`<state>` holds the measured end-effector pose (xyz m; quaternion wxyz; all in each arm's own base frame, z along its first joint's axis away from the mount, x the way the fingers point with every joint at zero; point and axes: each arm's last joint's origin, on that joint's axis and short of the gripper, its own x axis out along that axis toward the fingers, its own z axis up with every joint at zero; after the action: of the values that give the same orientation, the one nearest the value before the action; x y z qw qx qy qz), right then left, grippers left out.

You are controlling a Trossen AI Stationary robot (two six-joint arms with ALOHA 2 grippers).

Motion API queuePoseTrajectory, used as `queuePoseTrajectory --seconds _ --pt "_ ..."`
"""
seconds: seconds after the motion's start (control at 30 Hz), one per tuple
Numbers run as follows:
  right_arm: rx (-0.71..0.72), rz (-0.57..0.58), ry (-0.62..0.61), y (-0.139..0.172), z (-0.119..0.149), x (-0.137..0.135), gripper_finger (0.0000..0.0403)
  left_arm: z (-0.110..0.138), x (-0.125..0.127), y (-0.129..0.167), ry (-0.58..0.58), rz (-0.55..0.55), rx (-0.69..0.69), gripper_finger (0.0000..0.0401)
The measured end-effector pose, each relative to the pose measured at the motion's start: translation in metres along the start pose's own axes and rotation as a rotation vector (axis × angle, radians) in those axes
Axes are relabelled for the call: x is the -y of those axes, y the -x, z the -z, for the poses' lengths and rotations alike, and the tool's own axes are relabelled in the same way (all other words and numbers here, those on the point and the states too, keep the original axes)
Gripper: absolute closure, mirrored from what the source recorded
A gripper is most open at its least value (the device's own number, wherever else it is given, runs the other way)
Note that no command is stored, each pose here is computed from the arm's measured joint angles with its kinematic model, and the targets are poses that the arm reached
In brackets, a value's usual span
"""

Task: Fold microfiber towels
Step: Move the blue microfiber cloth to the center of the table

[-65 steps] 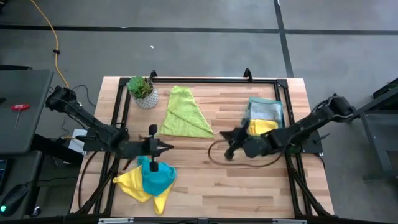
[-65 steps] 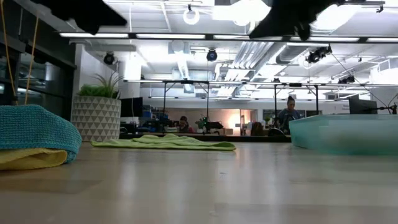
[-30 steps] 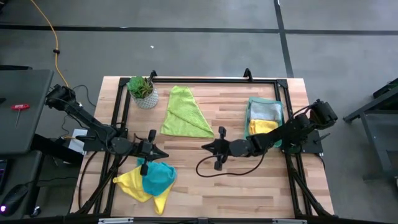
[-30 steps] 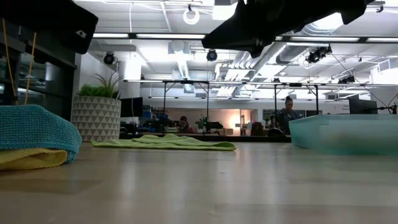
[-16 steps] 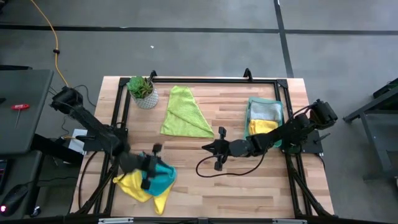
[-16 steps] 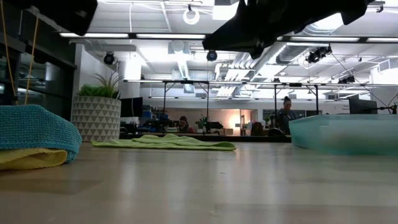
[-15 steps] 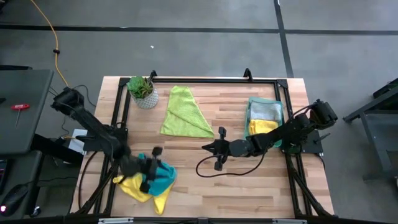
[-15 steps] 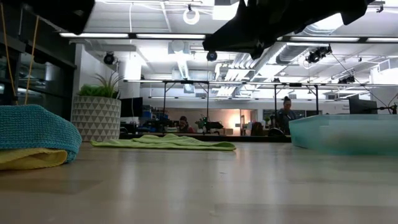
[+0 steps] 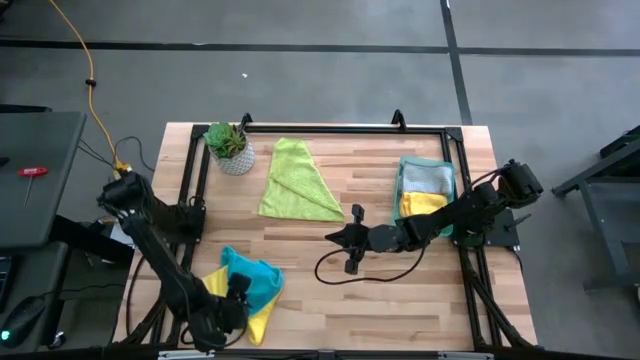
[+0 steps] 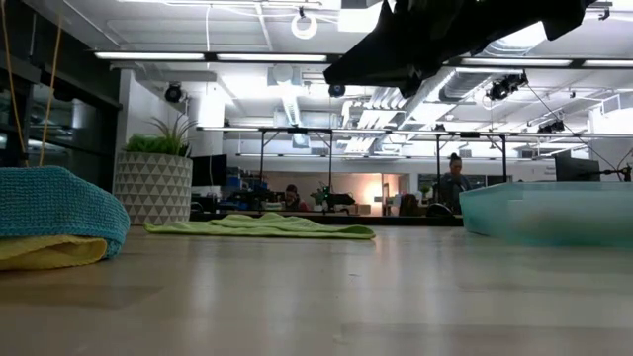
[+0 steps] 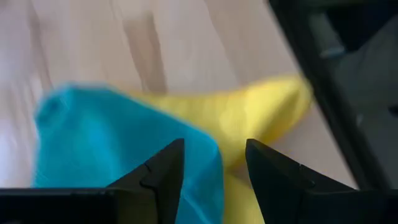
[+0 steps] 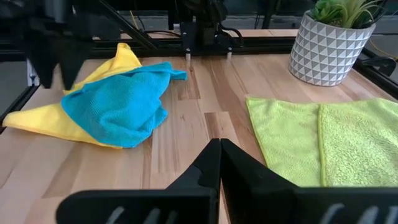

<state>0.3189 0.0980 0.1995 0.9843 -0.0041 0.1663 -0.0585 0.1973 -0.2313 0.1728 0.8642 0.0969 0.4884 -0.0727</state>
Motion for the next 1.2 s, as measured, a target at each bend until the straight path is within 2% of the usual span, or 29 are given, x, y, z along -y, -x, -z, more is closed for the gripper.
queuePoseTrajectory --seconds 0.17,0.3,0.57,0.93,1.2 --pt "-0.005 -0.002 0.002 0.0 0.001 0.0 0.0403 0.015 -0.002 -0.009 0.025 -0.114 -0.105 0.0238" --pt "-0.007 -0.002 0.003 0.0 0.001 0.0 0.0403 0.02 -0.006 -0.01 0.076 -0.155 -0.12 0.0238" --pt "-0.009 -0.001 0.004 0.0 0.001 0.0 0.0403 0.018 0.0 -0.011 0.137 -0.028 -0.156 0.0238" --pt "-0.009 0.0 0.004 0.0 0.001 0.0 0.0403 0.016 -0.001 -0.011 0.106 -0.063 -0.11 0.0238" --pt "-0.015 0.004 0.007 0.0 0.002 0.0 0.0403 0.011 0.002 -0.012 0.086 -0.016 -0.064 0.0238"
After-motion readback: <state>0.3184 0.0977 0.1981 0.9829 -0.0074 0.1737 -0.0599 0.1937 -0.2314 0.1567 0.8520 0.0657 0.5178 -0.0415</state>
